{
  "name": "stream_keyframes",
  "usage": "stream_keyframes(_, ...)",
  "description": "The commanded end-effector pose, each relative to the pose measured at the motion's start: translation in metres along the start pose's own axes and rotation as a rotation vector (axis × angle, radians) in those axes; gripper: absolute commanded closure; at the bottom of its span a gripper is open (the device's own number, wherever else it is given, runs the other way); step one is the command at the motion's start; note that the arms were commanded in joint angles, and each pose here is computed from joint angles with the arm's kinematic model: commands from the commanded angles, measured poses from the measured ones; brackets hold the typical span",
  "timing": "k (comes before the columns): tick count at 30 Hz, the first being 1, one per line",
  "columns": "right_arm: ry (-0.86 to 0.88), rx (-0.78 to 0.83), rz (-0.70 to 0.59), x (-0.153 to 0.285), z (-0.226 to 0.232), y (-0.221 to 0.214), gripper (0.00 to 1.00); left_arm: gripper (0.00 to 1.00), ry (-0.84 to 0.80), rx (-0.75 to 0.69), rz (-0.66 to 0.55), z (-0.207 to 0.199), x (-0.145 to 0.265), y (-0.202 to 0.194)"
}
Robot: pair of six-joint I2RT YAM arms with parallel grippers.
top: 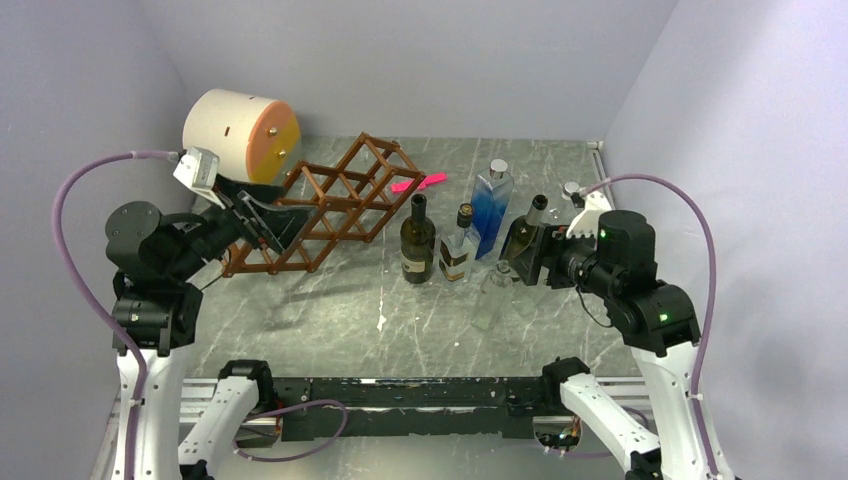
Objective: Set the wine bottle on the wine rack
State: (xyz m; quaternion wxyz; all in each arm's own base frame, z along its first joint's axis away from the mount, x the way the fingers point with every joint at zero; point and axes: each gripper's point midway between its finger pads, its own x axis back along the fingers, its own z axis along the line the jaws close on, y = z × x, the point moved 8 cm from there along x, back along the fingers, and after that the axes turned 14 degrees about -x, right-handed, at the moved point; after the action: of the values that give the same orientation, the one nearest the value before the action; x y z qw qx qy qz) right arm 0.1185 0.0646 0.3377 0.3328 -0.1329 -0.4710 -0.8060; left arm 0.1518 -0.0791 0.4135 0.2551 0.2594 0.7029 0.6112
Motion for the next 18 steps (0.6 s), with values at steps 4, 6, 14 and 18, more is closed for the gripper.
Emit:
stream_keyframes(4,0.057,0.069,0.061,-0.019,0.006,-0.002,0.30,0.01,0.032,-0.079,-0.145,-0.004,0.006,0.020)
stream_keyframes(6,0.022,0.077,0.051,-0.021,0.004,0.001,0.31,0.01,0.032,-0.067,-0.158,-0.002,0.004,0.016)
stream_keyframes(14,0.091,0.137,0.090,-0.043,0.015,0.004,0.38,0.00,-0.009,-0.017,-0.142,0.010,-0.013,0.002)
stream_keyframes(18,0.074,0.171,0.096,-0.049,0.014,0.002,0.38,0.00,0.001,-0.004,-0.113,0.018,-0.020,-0.004)
